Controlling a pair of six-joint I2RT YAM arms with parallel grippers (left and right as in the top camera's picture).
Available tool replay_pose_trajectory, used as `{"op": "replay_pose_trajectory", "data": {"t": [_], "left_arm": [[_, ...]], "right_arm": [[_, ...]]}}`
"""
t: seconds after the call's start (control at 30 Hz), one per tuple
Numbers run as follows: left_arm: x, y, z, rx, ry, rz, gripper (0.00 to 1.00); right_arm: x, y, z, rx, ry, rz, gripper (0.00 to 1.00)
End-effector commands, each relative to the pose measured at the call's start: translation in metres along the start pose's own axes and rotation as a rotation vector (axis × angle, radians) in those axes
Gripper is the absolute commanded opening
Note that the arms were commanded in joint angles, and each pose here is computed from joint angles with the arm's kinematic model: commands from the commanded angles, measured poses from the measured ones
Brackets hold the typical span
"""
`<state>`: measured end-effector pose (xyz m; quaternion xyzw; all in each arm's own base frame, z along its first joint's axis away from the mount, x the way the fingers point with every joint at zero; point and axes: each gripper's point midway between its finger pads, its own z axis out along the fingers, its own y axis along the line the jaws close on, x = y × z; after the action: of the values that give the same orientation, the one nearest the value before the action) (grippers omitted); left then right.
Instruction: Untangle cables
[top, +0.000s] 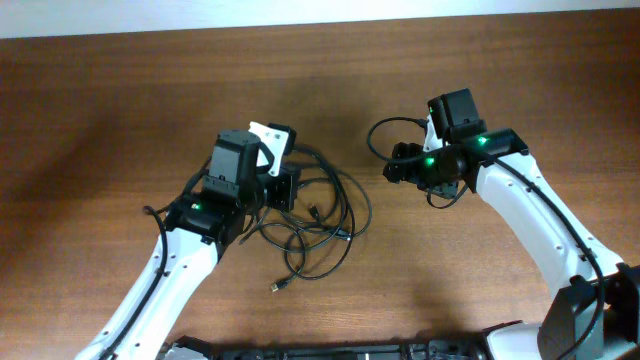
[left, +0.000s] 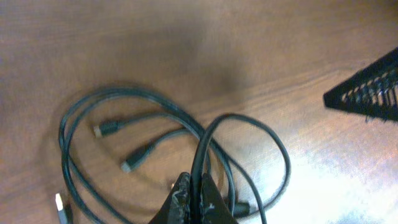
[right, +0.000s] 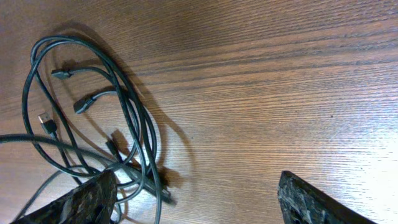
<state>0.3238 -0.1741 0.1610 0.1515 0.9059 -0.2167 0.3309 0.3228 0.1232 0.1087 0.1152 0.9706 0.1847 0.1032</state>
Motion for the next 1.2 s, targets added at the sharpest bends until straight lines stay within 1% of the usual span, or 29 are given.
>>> {"op": "replay_pose_trajectory", "data": {"t": [0.0, 0.07, 0.13, 0.17, 0.23, 0.27, 0.3, 0.33, 0.37, 0.43, 0.47, 0.53, 0.57, 0.6, 0.63, 0.67, 0.73, 0.8, 0.83, 0.87, 0.9, 0.97, 1.1, 1.17], "left_arm": [[-0.027, -0.005, -0.008, 0.009, -0.096, 0.030, 0.00], [-0.039, -0.011, -0.016, 0.024, -0.146, 0.045, 0.00], [-0.048, -0.016, -0.027, 0.033, -0.186, 0.058, 0.00], [-0.051, -0.018, -0.033, 0.035, -0.204, 0.067, 0.00], [-0.057, -0.023, -0.048, 0.042, -0.244, 0.078, 0.00], [-0.059, -0.027, -0.053, 0.054, -0.259, 0.084, 0.00], [-0.060, -0.035, -0.061, 0.091, -0.273, 0.095, 0.00], [-0.061, -0.044, -0.067, 0.132, -0.284, 0.107, 0.00], [-0.061, -0.052, -0.073, 0.175, -0.290, 0.118, 0.00], [-0.059, -0.062, -0.078, 0.228, -0.290, 0.130, 0.00], [-0.056, -0.067, -0.079, 0.258, -0.280, 0.133, 0.00], [-0.054, -0.069, -0.078, 0.271, -0.266, 0.131, 0.00], [-0.053, -0.068, -0.078, 0.270, -0.263, 0.130, 0.00], [-0.053, -0.068, -0.077, 0.269, -0.262, 0.130, 0.00], [-0.053, -0.068, -0.077, 0.269, -0.262, 0.130, 0.00], [-0.053, -0.067, -0.077, 0.263, -0.262, 0.128, 0.00], [-0.052, -0.061, -0.075, 0.230, -0.258, 0.120, 0.02], [-0.047, -0.050, -0.071, 0.167, -0.234, 0.098, 0.15], [-0.043, -0.043, -0.069, 0.133, -0.219, 0.087, 0.20], [-0.039, -0.036, -0.067, 0.098, -0.203, 0.076, 0.31], [-0.034, -0.028, -0.064, 0.052, -0.181, 0.063, 0.52], [-0.023, -0.015, -0.056, -0.007, -0.127, 0.041, 0.70], [-0.009, -0.006, -0.035, -0.026, -0.046, 0.019, 0.87], [-0.001, -0.001, -0.021, -0.032, 0.001, 0.007, 0.89]], "right_arm": [[0.001, 0.005, -0.004, -0.027, 0.002, -0.025, 0.83], [0.007, 0.020, -0.005, -0.110, 0.030, -0.157, 0.84], [0.010, 0.028, -0.006, -0.149, 0.034, -0.272, 0.85], [0.011, 0.035, -0.006, -0.185, 0.032, -0.347, 0.88], [0.017, 0.058, -0.011, -0.321, 0.024, -0.526, 0.88], [0.019, 0.069, -0.015, -0.382, 0.012, -0.592, 0.89], [0.021, 0.085, -0.020, -0.467, -0.014, -0.687, 0.89], [0.020, 0.095, -0.023, -0.509, -0.046, -0.755, 0.88], [0.017, 0.103, -0.024, -0.529, -0.082, -0.812, 0.89], [0.014, 0.117, -0.026, -0.552, -0.130, -0.869, 0.88], [0.015, 0.125, -0.027, -0.570, -0.147, -0.894, 0.83], [0.020, 0.137, -0.028, -0.593, -0.164, -0.935, 0.60], [0.023, 0.142, -0.028, -0.600, -0.165, -0.949, 0.44], [0.027, 0.145, -0.027, -0.607, -0.160, -0.961, 0.25], [0.030, 0.148, -0.027, -0.611, -0.154, -0.968, 0.10], [0.033, 0.150, -0.027, -0.615, -0.149, -0.973, 0.04], [0.031, 0.149, -0.028, -0.615, -0.144, -0.941, 0.04], [0.023, 0.145, -0.036, -0.607, -0.150, -0.886, 0.04], [0.019, 0.143, -0.042, -0.602, -0.159, -0.877, 0.04], [0.015, 0.141, -0.050, -0.596, -0.172, -0.867, 0.04], [0.010, 0.140, -0.060, -0.590, -0.188, -0.859, 0.04], [-0.002, 0.136, -0.086, -0.575, -0.240, -0.842, 0.04], [-0.025, 0.122, -0.142, -0.522, -0.359, -0.799, 0.04], [-0.034, 0.113, -0.171, -0.499, -0.418, -0.774, 0.04]]}}
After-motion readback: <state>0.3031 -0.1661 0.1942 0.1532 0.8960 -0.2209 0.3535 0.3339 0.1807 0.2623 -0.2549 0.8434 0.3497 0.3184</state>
